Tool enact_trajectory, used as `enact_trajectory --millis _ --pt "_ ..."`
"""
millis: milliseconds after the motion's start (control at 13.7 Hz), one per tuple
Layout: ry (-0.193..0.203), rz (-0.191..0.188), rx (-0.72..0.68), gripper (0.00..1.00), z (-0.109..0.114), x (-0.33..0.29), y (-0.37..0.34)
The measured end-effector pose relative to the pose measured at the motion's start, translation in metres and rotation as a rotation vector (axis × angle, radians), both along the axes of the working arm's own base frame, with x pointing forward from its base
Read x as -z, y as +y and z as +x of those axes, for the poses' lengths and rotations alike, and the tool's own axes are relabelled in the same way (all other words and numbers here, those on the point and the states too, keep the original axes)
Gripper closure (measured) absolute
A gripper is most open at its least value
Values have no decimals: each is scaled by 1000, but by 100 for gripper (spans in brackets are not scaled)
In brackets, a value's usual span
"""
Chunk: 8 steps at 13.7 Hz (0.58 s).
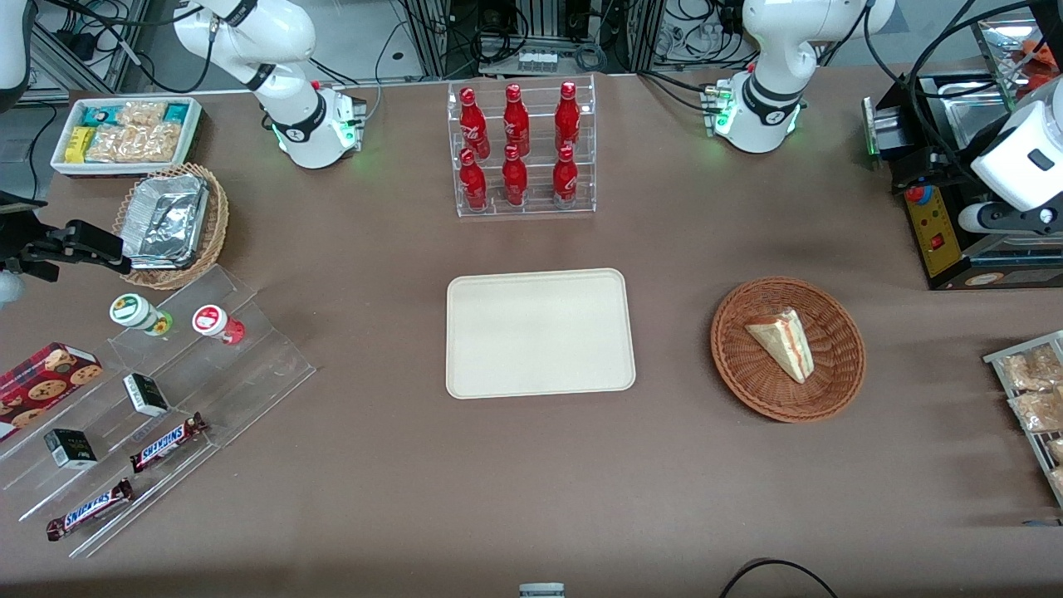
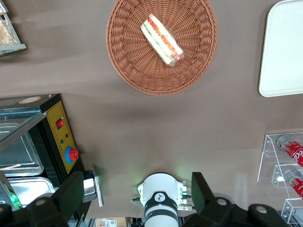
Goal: Place sandwich from basket to tray
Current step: 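Move the left gripper over the wrapped sandwich in the wicker basket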
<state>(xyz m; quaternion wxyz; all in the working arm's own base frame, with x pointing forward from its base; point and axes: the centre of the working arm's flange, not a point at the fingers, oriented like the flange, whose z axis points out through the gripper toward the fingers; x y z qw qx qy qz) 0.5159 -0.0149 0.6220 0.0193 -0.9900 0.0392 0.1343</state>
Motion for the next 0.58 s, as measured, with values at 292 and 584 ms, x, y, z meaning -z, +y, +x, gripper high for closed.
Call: enact_trajectory --millis 292,584 --pt "-29 -1 1 0 7 4 0" --pt "-19 -1 13 0 30 61 -5"
